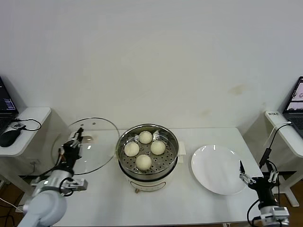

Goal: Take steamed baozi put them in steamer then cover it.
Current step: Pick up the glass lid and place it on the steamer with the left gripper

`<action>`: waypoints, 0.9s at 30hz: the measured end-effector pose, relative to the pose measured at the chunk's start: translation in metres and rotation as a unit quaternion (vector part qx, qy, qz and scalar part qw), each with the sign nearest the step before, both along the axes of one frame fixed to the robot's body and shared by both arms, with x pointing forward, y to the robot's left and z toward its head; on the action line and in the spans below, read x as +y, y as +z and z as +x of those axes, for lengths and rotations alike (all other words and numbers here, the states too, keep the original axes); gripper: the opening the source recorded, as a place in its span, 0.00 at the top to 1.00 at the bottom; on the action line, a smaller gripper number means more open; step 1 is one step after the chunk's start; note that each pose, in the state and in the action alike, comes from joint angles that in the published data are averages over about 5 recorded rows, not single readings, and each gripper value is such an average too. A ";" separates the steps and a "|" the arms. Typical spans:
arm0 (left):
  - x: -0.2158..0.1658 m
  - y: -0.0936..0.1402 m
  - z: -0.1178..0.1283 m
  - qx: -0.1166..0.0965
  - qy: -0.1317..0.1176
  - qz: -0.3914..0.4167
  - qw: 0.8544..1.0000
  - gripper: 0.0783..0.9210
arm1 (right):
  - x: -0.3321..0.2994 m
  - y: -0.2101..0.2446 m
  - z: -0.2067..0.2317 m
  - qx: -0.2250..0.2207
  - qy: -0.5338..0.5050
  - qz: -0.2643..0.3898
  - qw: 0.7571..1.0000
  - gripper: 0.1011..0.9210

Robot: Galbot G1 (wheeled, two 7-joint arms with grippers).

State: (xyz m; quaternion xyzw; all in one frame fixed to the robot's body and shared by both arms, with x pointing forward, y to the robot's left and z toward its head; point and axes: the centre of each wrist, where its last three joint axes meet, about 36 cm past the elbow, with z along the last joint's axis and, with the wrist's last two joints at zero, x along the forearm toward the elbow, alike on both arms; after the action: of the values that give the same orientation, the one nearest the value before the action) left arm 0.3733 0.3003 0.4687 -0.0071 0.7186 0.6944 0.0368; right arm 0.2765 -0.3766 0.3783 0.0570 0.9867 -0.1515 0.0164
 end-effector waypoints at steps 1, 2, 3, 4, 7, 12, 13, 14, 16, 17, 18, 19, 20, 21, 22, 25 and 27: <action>-0.007 0.000 0.003 0.002 -0.002 -0.003 1.000 0.94 | 0.001 -0.001 0.001 0.000 -0.002 -0.003 1.000 0.12; -0.014 -0.001 0.006 0.003 -0.003 -0.005 1.000 0.94 | 0.002 -0.003 0.002 0.000 -0.004 -0.006 1.000 0.12; -0.021 -0.001 0.009 0.005 -0.004 -0.008 1.000 0.94 | 0.002 -0.004 0.003 0.000 -0.006 -0.010 1.000 0.12; -0.028 -0.001 0.012 0.007 -0.004 -0.009 1.000 0.94 | 0.003 -0.006 0.004 -0.001 -0.008 -0.014 1.000 0.12; -0.051 -0.003 0.020 0.012 -0.006 -0.012 1.000 0.94 | 0.006 -0.010 0.006 -0.002 -0.015 -0.027 1.000 0.12; -0.090 -0.005 0.031 0.021 -0.011 -0.011 1.000 0.94 | 0.012 -0.018 0.007 0.002 -0.021 -0.043 0.999 0.12; -0.098 -0.006 0.033 0.022 -0.013 -0.010 1.000 0.94 | 0.013 -0.020 0.008 0.003 -0.022 -0.044 0.999 0.12; -0.106 -0.006 0.034 0.023 -0.015 -0.010 1.000 0.94 | 0.014 -0.021 0.008 0.004 -0.022 -0.046 0.999 0.12; -0.122 -0.008 0.037 0.025 -0.020 -0.008 0.999 0.94 | 0.017 -0.024 0.009 0.005 -0.022 -0.047 0.999 0.12; -0.131 -0.008 0.038 0.025 -0.024 -0.007 0.999 0.94 | 0.018 -0.026 0.010 0.006 -0.022 -0.048 0.999 0.12; -0.138 -0.008 0.039 0.025 -0.026 -0.006 0.999 0.94 | 0.019 -0.027 0.010 0.008 -0.022 -0.048 0.999 0.12; -0.146 -0.008 0.040 0.025 -0.029 -0.005 0.999 0.94 | 0.021 -0.028 0.010 0.009 -0.021 -0.048 0.999 0.12; -0.153 -0.008 0.041 0.024 -0.032 -0.004 0.999 0.94 | 0.022 -0.030 0.010 0.011 -0.021 -0.049 0.999 0.12; -0.160 -0.008 0.042 0.024 -0.035 -0.003 0.999 0.94 | 0.023 -0.031 0.010 0.012 -0.021 -0.049 0.999 0.12; -0.166 -0.009 0.043 0.024 -0.037 -0.002 0.999 0.94 | 0.024 -0.033 0.010 0.014 -0.021 -0.049 0.998 0.12; -0.181 -0.011 0.044 0.027 -0.041 0.001 0.999 0.94 | 0.026 -0.036 0.009 0.017 -0.020 -0.051 0.998 0.12; -0.189 -0.013 0.044 0.029 -0.042 0.003 0.999 0.94 | 0.027 -0.038 0.009 0.018 -0.019 -0.052 0.998 0.12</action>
State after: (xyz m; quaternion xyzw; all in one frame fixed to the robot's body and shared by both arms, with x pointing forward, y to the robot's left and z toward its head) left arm 0.4173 0.1110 0.4556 0.0438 0.7172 0.6940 0.0450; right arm 0.2856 -0.3494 0.3405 0.0724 0.9762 -0.2043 -0.0018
